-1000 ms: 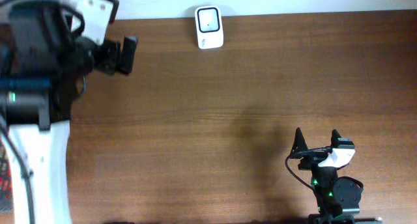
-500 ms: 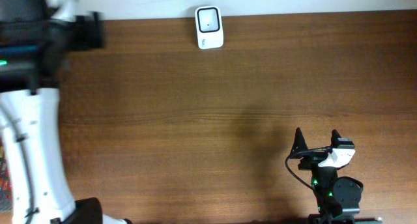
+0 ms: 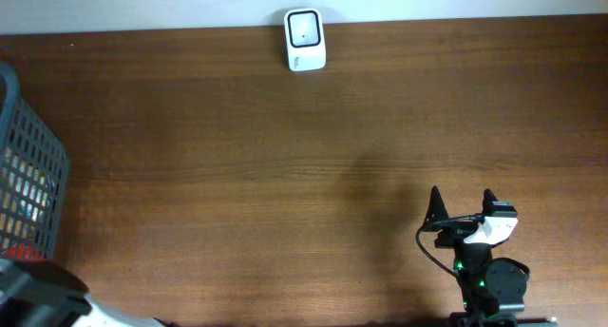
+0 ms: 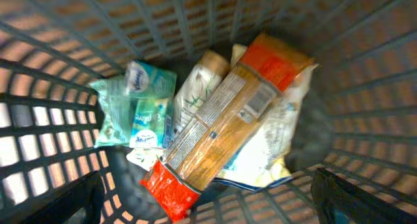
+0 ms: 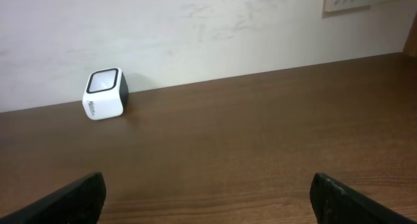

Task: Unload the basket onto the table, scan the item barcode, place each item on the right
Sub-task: 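Reach the left gripper into the grey basket toward the orange-capped package, then lift the orange-capped snack package out and lay it mid-table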

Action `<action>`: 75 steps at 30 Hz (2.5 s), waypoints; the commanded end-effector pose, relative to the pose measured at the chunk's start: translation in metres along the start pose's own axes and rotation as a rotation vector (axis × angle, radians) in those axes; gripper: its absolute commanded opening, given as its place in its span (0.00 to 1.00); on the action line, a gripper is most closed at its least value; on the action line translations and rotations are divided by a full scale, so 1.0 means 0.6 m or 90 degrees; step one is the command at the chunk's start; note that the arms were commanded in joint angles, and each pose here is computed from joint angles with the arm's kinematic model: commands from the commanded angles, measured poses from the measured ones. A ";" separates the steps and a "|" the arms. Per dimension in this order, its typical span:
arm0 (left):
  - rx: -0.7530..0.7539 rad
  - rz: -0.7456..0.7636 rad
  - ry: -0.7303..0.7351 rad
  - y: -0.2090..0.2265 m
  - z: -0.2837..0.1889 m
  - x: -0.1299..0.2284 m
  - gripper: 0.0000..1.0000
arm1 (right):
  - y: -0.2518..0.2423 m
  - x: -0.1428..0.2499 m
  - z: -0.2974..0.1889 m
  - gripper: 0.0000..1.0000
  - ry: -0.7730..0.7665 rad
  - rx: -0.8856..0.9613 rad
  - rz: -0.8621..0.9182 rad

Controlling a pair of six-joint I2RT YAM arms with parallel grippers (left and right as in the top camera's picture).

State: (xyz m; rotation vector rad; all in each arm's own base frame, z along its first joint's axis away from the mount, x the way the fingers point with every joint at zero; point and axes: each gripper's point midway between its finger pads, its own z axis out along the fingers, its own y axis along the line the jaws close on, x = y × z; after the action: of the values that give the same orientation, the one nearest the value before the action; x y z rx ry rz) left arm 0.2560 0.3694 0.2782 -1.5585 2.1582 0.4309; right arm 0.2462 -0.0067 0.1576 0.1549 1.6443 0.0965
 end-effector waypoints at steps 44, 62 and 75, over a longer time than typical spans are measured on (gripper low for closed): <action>0.084 0.215 0.088 -0.057 0.207 0.036 0.00 | -0.005 0.005 0.000 0.99 0.002 0.007 0.003; 0.531 0.378 -0.372 -0.229 -0.474 0.017 0.00 | -0.005 0.005 0.000 0.99 0.002 0.007 0.003; 0.394 0.531 0.129 -0.472 -0.256 0.508 0.00 | -0.005 0.005 0.000 0.99 0.002 0.007 0.003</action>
State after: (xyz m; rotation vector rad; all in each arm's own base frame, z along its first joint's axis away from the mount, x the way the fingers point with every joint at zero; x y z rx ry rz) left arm 0.4180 -0.0111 0.3088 -0.2648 2.5674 -0.2716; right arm 0.2462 -0.0067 0.1576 0.1546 1.6443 0.0963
